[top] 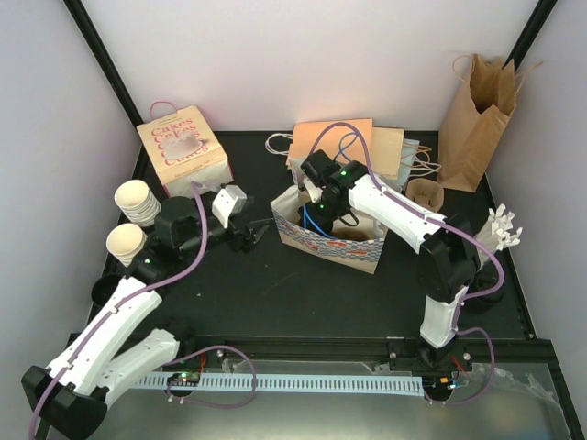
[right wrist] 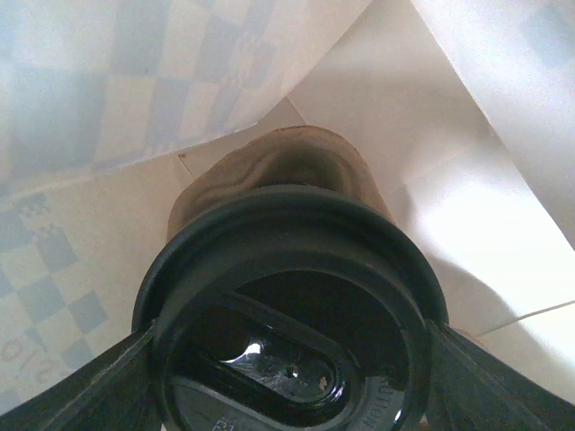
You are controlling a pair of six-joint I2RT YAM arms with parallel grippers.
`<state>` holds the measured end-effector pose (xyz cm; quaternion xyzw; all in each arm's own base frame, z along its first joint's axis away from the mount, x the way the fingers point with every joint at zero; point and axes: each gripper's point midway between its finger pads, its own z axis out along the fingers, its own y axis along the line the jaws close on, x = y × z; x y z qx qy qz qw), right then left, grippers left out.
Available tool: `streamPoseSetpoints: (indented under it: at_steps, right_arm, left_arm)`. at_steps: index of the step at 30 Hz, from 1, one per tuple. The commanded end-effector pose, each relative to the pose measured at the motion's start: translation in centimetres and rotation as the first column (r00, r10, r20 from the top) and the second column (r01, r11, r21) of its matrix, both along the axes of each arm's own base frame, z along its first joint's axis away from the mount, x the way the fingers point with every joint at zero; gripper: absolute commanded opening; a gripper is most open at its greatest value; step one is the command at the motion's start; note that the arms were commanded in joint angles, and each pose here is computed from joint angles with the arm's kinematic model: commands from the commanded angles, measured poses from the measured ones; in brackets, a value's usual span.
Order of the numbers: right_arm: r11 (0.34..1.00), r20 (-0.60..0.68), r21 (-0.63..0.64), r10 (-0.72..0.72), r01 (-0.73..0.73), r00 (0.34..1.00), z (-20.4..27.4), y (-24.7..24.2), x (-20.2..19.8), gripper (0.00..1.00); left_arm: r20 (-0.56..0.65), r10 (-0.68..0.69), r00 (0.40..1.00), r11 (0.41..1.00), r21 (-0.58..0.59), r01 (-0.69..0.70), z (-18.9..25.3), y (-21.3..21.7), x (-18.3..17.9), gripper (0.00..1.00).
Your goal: Pack the takeout coffee
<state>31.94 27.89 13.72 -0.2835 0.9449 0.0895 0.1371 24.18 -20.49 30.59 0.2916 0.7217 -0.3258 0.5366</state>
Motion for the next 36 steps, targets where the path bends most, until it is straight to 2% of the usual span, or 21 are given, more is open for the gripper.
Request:
streamPoseSetpoints:
  at_steps: [1,4,8,13,16,18,21,26,31,36]
  right_arm:
    - [1.0,-0.016,-0.004,0.018,-0.018,1.0,-0.4,-0.1,-0.2,0.64]
    - [1.0,-0.016,-0.001,0.021,-0.021,1.0,-0.3,0.0,-0.2,0.63]
    - [1.0,-0.016,-0.002,0.024,-0.024,1.0,-0.2,0.0,-0.2,0.64]
    - [0.999,-0.023,0.012,0.033,-0.032,0.999,-0.2,0.3,-0.3,0.63]
    - [0.999,-0.025,0.014,0.034,-0.034,0.999,-0.3,0.4,-0.3,0.63]
    - [0.999,-0.025,0.015,0.037,-0.036,0.999,-0.2,0.4,-0.3,0.63]
    - [0.999,-0.028,0.023,0.041,-0.041,0.999,-0.2,0.5,-0.4,0.63]
    - [0.998,-0.04,0.03,0.054,-0.053,0.998,-0.5,0.7,-0.6,0.63]
    - [0.998,-0.046,0.03,0.062,-0.061,0.997,-0.6,0.7,-0.8,0.63]
    - [0.998,-0.051,0.029,0.062,-0.061,0.997,-0.8,0.8,-0.8,0.63]
  left_arm:
    - [0.194,-0.049,0.98,0.995,0.095,0.031,0.0,-0.1,0.0,0.84]
    - [0.169,-0.06,0.984,0.988,0.152,0.034,-1.7,-0.2,0.9,0.8]
    - [0.105,-0.168,0.98,0.971,0.189,0.146,-3.1,-1.5,1.1,0.76]
    - [0.069,-0.109,0.992,0.967,0.238,0.09,-4.1,-1.3,3.3,0.77]
    - [0.088,-0.145,0.986,0.961,0.25,0.119,-4.2,-1.7,3.3,0.76]
    - [0.11,-0.231,0.967,0.945,0.261,0.196,-4.4,-2.4,2.5,0.72]
    - [0.114,-0.221,0.968,0.943,0.279,0.183,-4.7,-2.3,3.1,0.68]
    - [0.103,-0.254,0.962,0.933,0.288,0.216,-4.4,-2.5,3.8,0.47]
    - [0.102,-0.28,0.955,0.925,0.295,0.24,-4.3,-2.7,4.3,0.45]
    - [0.098,-0.302,0.948,0.916,0.307,0.26,-4.4,-2.9,4.4,0.32]
